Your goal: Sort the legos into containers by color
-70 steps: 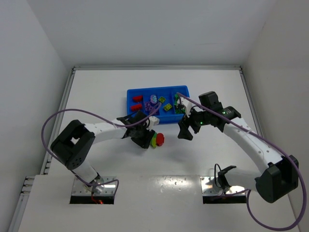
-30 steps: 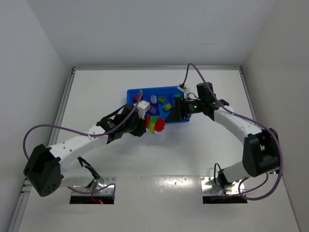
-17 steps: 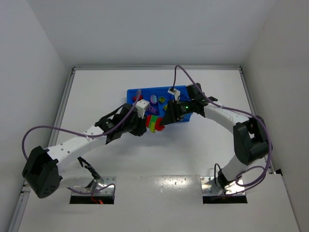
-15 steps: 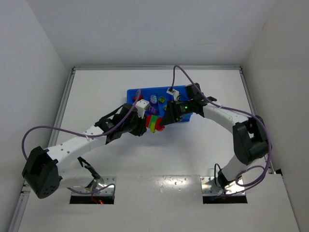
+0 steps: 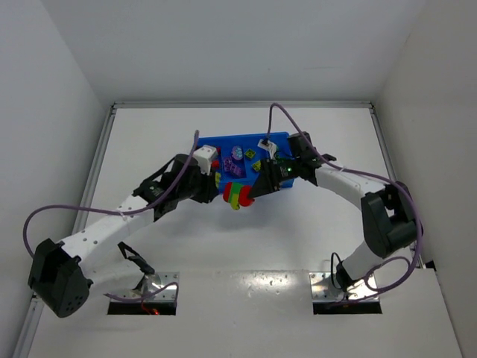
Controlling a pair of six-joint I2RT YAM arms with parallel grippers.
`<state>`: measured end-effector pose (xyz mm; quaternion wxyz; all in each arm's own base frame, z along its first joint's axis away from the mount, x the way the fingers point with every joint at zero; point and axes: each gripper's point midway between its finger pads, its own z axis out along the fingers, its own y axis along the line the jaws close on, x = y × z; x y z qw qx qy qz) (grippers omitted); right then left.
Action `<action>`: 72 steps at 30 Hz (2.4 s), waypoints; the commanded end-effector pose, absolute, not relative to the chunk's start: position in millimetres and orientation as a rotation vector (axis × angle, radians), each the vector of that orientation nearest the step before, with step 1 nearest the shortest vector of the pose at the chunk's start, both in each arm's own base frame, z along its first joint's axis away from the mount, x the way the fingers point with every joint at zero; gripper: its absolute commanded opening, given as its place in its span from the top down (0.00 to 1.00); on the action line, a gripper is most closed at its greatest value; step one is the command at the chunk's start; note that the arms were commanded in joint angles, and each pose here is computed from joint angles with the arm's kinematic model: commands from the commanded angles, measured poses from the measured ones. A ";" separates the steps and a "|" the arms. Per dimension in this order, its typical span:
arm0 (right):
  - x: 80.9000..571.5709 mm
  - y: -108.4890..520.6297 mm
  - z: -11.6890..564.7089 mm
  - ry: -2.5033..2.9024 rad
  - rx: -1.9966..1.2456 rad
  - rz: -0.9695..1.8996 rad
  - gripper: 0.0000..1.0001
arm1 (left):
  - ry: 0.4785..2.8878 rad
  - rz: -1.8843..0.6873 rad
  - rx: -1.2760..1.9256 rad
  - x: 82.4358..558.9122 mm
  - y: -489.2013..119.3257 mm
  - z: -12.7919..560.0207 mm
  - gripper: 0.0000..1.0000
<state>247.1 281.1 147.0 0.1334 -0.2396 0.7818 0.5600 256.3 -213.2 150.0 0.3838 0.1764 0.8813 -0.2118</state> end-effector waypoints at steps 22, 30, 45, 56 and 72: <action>214.8 244.1 184.2 2.048 -0.831 1.499 0.97 | 1.947 -1.162 0.749 211.0 -222.1 221.2 1.00; 235.8 205.2 206.7 1.966 -0.727 1.335 0.97 | 1.870 -1.499 0.935 216.9 -254.8 251.9 0.99; 252.5 141.9 237.8 1.835 -0.512 1.166 0.95 | 1.839 -2.158 1.098 240.3 -306.3 268.9 1.00; 253.0 136.5 240.3 1.826 -0.487 1.169 0.95 | 1.863 -2.298 1.260 158.6 -320.0 262.2 1.00; 253.2 127.7 235.5 1.830 -0.437 1.153 0.95 | 1.805 -2.341 1.427 80.7 -303.3 258.8 1.00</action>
